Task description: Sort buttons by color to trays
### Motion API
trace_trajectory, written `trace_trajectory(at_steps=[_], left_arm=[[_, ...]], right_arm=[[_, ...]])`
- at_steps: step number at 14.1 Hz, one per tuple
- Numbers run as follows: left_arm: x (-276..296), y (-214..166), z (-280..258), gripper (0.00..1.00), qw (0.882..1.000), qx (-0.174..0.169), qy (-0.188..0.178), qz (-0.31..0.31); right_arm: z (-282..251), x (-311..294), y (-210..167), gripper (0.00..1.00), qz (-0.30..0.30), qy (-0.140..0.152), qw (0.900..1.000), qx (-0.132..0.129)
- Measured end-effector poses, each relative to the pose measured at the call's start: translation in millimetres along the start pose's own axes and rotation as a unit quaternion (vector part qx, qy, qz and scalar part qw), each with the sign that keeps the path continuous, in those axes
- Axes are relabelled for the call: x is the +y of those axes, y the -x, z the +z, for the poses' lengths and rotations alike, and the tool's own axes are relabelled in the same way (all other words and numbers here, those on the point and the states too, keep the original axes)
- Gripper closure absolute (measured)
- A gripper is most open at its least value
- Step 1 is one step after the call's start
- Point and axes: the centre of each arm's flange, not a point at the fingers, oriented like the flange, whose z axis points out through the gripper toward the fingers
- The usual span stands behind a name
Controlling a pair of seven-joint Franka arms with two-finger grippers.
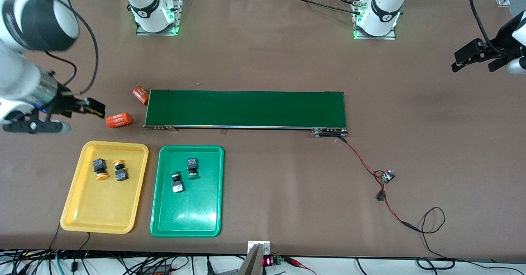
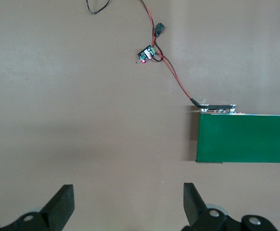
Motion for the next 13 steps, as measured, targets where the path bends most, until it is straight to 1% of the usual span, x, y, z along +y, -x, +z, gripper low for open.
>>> trace_trajectory(at_steps=[5, 6, 9, 13], left_arm=[[0, 0, 0, 0.0, 1.0, 0.0, 0.0, 0.0], [0, 0, 0, 0.0, 1.0, 0.0, 0.0, 0.0], [0, 0, 0, 0.0, 1.0, 0.0, 0.0, 0.0], [0, 0, 0, 0.0, 1.0, 0.0, 0.0, 0.0]], right_arm=[[-69, 16, 43, 0.0, 0.017, 0.009, 1.0, 0.023], [-78, 16, 51, 0.0, 0.018, 0.011, 0.999, 0.024], [-93, 16, 63, 0.0, 0.018, 0.013, 0.999, 0.024], [-94, 14, 64, 0.0, 0.008, 0.013, 1.0, 0.021]])
